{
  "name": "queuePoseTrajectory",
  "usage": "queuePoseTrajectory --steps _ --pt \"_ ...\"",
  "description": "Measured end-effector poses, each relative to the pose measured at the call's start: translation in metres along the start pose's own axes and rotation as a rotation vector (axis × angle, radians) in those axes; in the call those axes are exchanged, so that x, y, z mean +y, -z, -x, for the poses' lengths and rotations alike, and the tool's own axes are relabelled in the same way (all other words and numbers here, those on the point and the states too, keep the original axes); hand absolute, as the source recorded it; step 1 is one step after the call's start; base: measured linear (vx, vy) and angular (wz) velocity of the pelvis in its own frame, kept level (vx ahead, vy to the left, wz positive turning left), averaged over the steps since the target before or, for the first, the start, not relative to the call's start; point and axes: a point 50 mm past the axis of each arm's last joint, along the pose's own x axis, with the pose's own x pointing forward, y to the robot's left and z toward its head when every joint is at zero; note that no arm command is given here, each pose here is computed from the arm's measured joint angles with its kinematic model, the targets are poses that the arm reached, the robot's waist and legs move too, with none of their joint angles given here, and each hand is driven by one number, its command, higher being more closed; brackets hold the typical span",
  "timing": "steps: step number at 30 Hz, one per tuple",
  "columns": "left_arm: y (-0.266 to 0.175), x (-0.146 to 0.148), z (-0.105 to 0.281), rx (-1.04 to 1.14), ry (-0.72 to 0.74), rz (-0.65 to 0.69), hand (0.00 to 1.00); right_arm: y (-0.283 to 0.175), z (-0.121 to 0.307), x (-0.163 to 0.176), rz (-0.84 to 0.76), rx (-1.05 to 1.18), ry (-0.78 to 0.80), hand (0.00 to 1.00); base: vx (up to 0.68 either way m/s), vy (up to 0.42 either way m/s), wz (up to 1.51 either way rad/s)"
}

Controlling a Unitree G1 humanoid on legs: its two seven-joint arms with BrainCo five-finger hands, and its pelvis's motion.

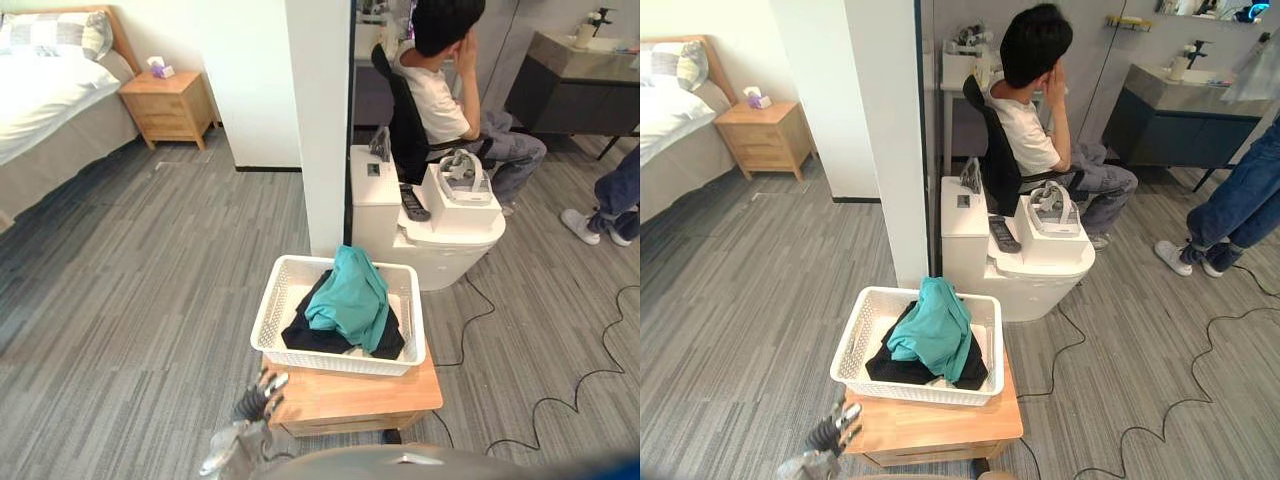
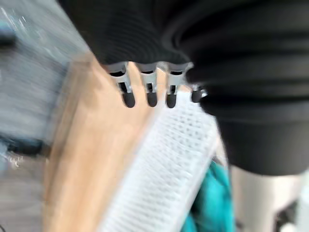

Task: Tidy the bed and pick cloth on bed and put in laundry

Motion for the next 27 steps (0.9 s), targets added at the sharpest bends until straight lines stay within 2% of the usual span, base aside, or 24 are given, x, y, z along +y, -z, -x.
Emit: queuePoseTrajectory --steps 2,4,10,16,27 --pt "0.022 0.007 0.002 0.109 -0.025 -0.135 0.0 -0.002 -0.001 -0.002 0.02 -0.004 0.003 0.0 0.0 -0.021 0.14" --pt "0.031 0.013 0.003 0.162 -0.057 -0.143 0.0 -0.004 -0.001 -0.004 0.067 -0.022 -0.006 0.0 -0.01 -0.016 0.09" --pt "0.062 0.026 0.014 0.379 -0.118 -0.024 0.0 -0.008 -0.001 -0.006 0.134 -0.084 -0.037 0.0 -0.02 -0.015 0.09" --pt "0.076 0.029 0.021 0.512 -0.091 -0.02 0.0 -0.009 -0.001 -0.006 0.139 -0.098 -0.034 0.0 -0.01 -0.008 0.03" --pt "0.073 0.027 0.019 0.512 -0.083 -0.022 0.0 -0.013 -0.001 -0.001 0.181 -0.128 -0.067 0.0 0.0 -0.008 0.06"
